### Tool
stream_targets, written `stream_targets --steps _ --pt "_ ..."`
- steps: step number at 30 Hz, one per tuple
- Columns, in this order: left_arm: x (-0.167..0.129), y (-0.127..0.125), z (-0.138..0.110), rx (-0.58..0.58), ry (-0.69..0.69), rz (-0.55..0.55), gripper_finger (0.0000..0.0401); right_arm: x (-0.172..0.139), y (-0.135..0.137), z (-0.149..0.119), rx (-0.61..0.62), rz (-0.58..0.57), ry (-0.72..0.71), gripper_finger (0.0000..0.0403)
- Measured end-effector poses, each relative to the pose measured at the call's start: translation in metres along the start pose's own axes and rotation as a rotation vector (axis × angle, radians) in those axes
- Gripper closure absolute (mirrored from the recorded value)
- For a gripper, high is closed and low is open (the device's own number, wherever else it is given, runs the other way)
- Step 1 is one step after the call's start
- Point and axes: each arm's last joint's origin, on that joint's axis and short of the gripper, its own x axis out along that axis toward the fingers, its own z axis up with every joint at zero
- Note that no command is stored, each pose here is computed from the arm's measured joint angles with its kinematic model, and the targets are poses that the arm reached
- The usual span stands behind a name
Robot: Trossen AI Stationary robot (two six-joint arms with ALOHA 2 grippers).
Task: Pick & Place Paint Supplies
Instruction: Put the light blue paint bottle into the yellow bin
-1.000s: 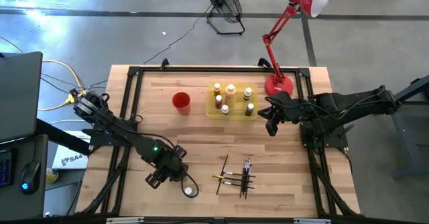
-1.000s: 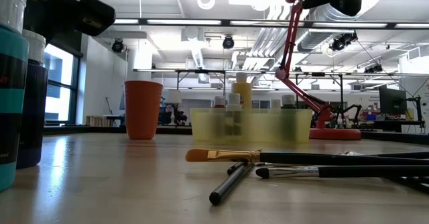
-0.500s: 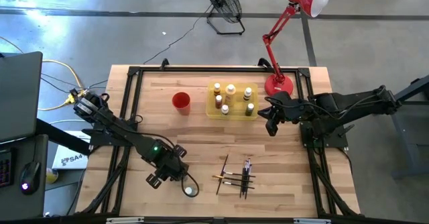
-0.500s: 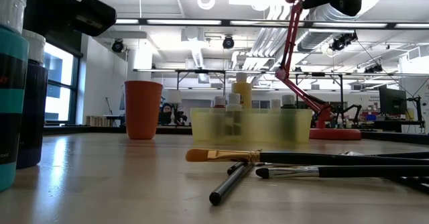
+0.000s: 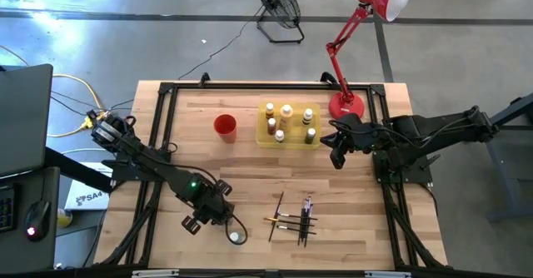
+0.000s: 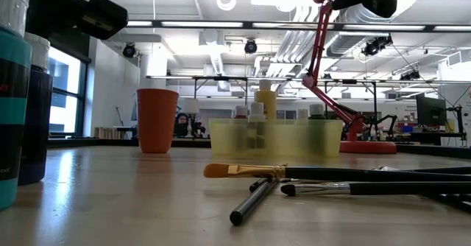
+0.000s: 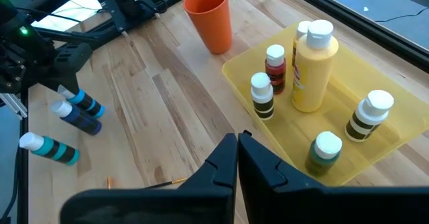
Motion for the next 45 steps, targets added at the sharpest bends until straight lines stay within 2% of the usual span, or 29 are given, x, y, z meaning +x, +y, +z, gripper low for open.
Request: stream_targets --steps 10,22,30,45 --pt "0.0 0.0 -0.0007 -0.03 0.007 0.001 0.0271 0.0 0.0 0.0 0.0 0.0 0.0 0.0398" --pt "0.0 0.0005 -0.0012 -0.152 0.012 0.021 0.0272 0.0 0.0 0.0 0.0 0.0 0.0 0.0398" --pt "0.0 0.0007 -0.0012 -0.159 0.012 0.029 0.0272 0.0 0.0 0.0 0.0 0.0 0.0 0.0398" --pt "0.0 0.0013 -0.0005 -0.362 -0.001 0.048 0.0272 0.0 0.0 0.0 -0.045 0.0 0.0 0.0398"
